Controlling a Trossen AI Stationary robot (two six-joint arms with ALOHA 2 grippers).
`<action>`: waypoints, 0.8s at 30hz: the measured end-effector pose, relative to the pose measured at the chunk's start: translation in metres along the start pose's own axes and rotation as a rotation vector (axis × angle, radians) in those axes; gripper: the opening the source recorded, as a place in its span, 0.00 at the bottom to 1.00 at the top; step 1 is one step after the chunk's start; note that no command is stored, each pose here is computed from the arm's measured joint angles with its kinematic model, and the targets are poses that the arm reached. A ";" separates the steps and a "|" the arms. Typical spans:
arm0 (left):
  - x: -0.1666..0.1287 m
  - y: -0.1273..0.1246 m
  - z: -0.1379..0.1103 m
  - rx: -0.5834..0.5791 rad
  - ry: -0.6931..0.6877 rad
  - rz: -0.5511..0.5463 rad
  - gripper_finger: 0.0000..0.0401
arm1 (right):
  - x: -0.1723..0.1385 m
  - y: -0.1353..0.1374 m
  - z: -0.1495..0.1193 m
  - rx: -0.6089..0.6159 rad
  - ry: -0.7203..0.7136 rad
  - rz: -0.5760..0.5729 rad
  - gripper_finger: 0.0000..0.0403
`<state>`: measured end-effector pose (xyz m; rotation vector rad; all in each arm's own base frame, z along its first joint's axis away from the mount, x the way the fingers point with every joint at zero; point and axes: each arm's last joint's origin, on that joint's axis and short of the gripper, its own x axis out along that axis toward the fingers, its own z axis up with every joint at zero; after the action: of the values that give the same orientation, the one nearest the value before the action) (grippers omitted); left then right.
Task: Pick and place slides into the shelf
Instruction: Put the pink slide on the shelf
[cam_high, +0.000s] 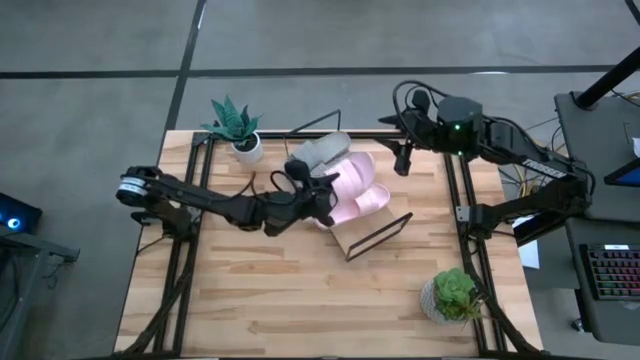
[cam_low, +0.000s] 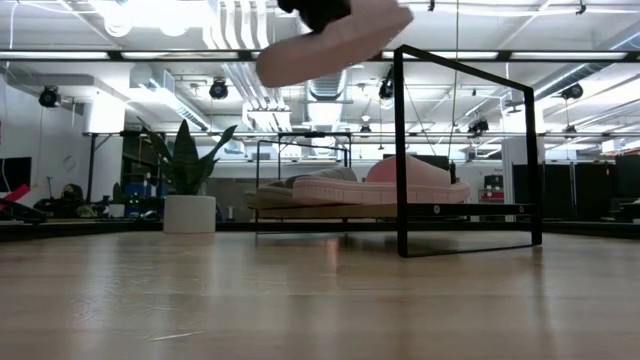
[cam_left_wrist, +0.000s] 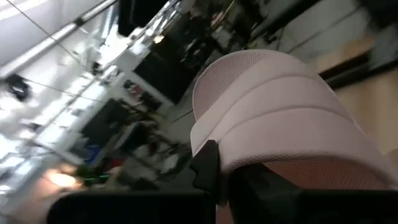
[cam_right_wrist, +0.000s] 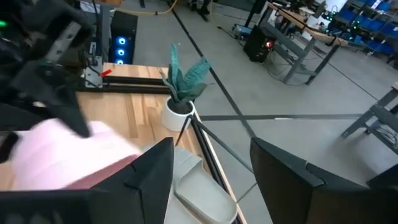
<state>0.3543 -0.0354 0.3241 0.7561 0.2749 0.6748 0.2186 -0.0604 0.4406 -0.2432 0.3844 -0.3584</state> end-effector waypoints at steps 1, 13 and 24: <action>0.000 -0.002 0.000 -0.041 -0.013 -0.018 0.00 | 0.000 -0.001 0.000 -0.001 0.003 -0.002 0.50; 0.033 -0.056 0.004 -0.025 0.023 0.009 0.00 | -0.001 -0.004 -0.004 0.004 0.029 -0.012 0.50; 0.043 -0.088 0.013 -0.075 0.029 -0.001 0.00 | -0.014 -0.011 -0.007 0.012 0.048 -0.032 0.50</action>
<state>0.4333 -0.0613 0.2716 0.6746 0.2750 0.6917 0.2006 -0.0660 0.4416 -0.2299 0.4259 -0.3988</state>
